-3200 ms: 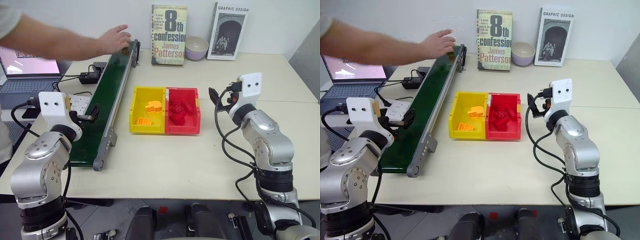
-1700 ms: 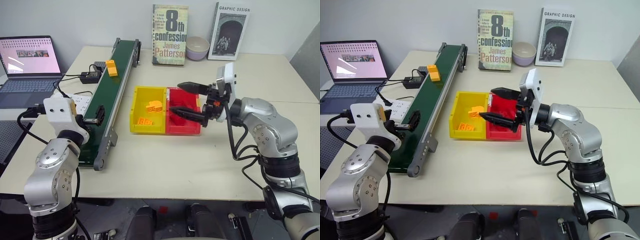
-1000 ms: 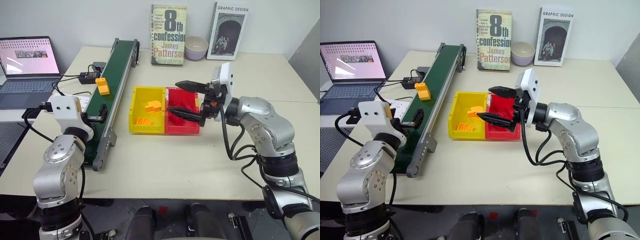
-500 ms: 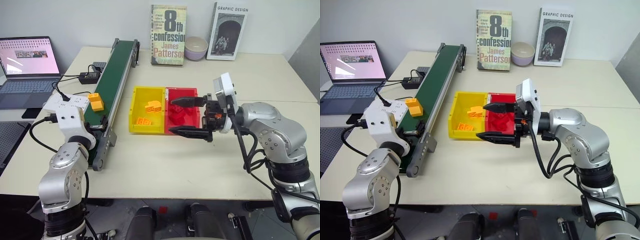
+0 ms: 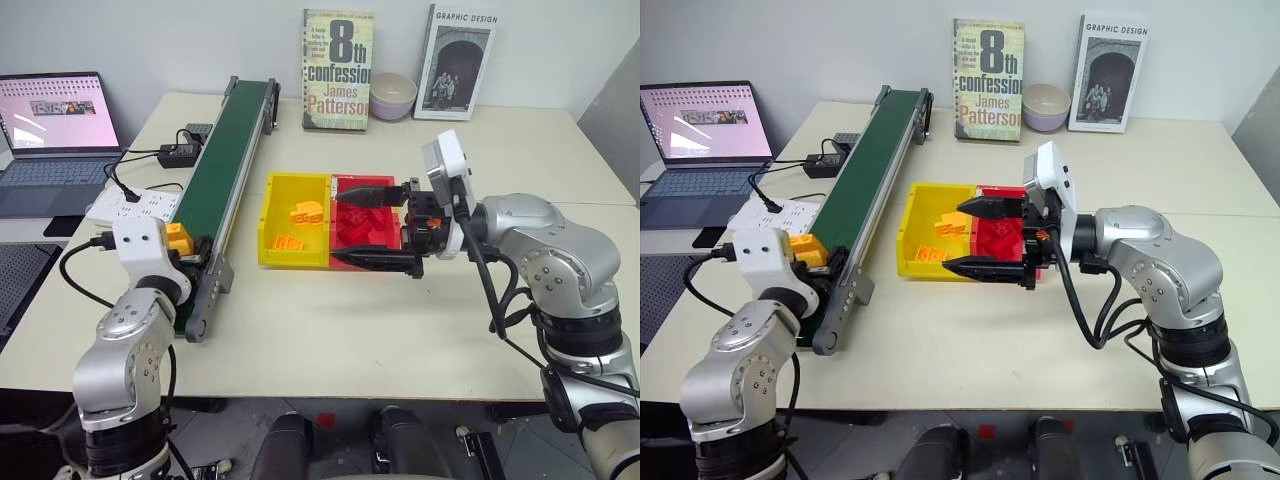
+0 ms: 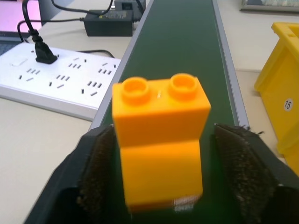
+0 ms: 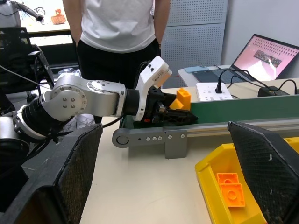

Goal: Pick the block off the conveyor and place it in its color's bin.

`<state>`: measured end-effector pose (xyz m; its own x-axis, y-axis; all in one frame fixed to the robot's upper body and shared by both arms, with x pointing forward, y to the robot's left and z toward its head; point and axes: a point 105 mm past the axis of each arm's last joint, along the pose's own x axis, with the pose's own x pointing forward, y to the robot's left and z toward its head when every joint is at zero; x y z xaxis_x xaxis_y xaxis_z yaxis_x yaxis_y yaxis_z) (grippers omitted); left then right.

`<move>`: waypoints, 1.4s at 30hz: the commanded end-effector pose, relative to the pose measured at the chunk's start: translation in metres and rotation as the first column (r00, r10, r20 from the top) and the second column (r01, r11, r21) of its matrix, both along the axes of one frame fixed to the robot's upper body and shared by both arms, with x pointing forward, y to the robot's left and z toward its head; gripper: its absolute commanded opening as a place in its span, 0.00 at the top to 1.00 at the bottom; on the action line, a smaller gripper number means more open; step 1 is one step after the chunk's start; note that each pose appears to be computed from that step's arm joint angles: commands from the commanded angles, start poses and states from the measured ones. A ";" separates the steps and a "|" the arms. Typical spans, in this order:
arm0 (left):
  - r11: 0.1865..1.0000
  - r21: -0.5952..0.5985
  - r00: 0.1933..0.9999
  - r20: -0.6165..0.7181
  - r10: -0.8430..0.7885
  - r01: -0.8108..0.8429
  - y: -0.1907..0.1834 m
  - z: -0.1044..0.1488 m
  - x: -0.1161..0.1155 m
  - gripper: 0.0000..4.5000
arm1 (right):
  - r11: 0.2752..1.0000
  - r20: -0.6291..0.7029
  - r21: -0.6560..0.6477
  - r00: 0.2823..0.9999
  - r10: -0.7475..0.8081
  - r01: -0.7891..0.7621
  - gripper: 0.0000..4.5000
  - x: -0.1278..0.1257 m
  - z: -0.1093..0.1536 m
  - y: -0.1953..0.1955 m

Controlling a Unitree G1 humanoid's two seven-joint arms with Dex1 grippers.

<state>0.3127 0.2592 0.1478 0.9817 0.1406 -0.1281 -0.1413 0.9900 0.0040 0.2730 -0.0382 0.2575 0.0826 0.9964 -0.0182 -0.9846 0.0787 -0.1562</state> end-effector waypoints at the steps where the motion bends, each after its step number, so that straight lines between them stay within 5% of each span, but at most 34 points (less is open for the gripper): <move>1: 1.000 0.018 0.999 0.033 0.008 -0.009 0.001 0.013 -0.008 0.43 | 0.999 0.038 0.032 0.999 -0.010 0.009 0.00 0.001 0.011 -0.002; 7: 0.999 0.025 0.999 0.025 0.042 -0.043 0.006 0.014 -0.020 0.65 | 0.999 0.024 0.047 0.999 -0.024 0.022 0.00 0.007 0.004 -0.004; 14: 0.998 0.058 0.998 0.053 0.037 -0.040 0.011 0.028 -0.016 0.66 | 0.997 0.027 0.061 0.999 -0.044 0.043 0.00 0.007 0.000 -0.008; 20: 0.948 0.150 0.944 0.135 -0.302 0.282 -0.042 0.074 0.023 0.66 | 0.981 0.114 0.030 0.974 -0.196 0.194 0.00 0.018 -0.010 -0.013; 23: 0.849 0.216 0.854 0.100 -0.511 0.483 -0.084 0.089 0.053 0.66 | 0.925 0.174 0.009 0.911 -0.374 0.379 0.00 0.033 -0.015 -0.021; 26: 0.764 0.269 0.785 0.042 -0.617 0.586 -0.111 0.086 0.079 0.66 | 0.857 0.171 0.034 0.842 -0.512 0.514 0.00 0.039 -0.015 -0.026; 33: 0.685 0.233 0.705 -0.005 -0.709 0.690 -0.137 0.065 0.107 0.66 | 0.840 0.143 0.030 0.829 -0.540 0.542 0.00 0.023 -0.024 -0.024; 42: 0.632 0.243 0.654 -0.014 -0.756 0.736 -0.142 0.063 0.112 0.25 | 0.795 0.105 0.046 0.788 -0.606 0.605 0.00 0.020 -0.025 -0.032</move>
<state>0.4252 0.1177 0.1918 0.7690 -0.6193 -0.1584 0.6391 0.7390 0.2132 0.2986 -0.0692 0.2194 0.6696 0.7425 -0.0168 -0.7243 0.6478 -0.2362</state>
